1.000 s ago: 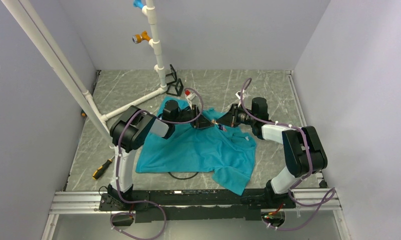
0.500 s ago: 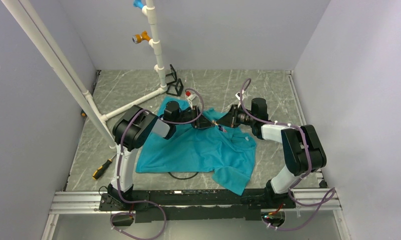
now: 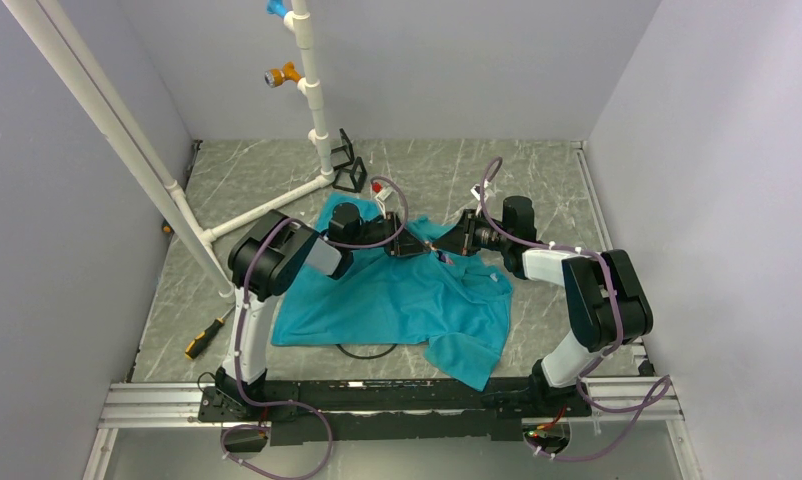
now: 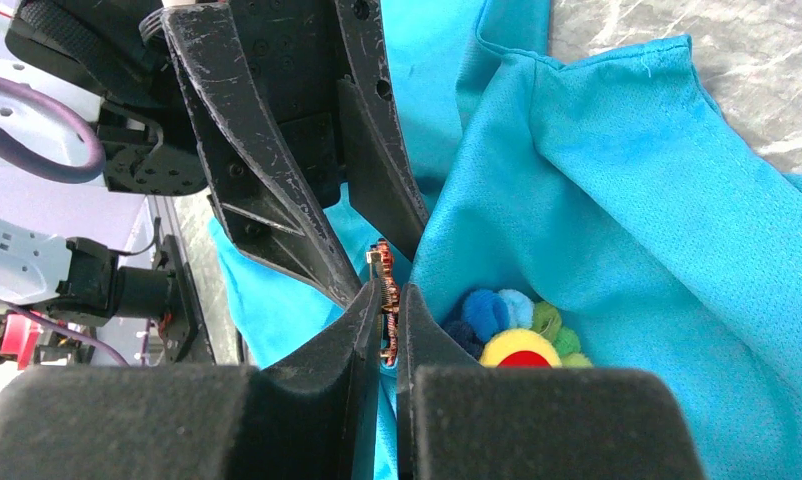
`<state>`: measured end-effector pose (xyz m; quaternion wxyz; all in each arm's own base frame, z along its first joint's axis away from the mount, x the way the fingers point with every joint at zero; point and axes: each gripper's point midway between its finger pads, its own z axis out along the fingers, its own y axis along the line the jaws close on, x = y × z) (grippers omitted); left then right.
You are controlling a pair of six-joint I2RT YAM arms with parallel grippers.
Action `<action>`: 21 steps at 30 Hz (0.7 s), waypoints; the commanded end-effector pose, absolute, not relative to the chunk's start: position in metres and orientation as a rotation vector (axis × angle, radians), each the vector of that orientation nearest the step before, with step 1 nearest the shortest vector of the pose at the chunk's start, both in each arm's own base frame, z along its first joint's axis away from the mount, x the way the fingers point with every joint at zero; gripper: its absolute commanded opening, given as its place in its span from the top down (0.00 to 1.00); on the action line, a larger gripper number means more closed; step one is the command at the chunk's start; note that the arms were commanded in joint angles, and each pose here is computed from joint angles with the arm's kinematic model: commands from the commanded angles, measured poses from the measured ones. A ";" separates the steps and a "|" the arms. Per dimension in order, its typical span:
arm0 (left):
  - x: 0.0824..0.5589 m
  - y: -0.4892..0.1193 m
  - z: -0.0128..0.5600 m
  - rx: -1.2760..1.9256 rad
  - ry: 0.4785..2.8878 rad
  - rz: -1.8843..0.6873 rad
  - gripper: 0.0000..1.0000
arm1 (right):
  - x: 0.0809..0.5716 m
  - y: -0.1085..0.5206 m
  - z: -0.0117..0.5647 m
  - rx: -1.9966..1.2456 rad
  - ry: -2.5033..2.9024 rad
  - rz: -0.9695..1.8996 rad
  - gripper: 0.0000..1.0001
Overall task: Remove the brooch from the garment
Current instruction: Remove the brooch from the clothes.
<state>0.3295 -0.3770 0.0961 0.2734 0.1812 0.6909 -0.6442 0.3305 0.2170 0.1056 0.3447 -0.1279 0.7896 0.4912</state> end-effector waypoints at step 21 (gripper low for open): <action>0.348 -0.378 0.089 0.354 1.912 -1.639 0.69 | 0.330 0.223 0.121 -0.359 1.980 1.306 1.00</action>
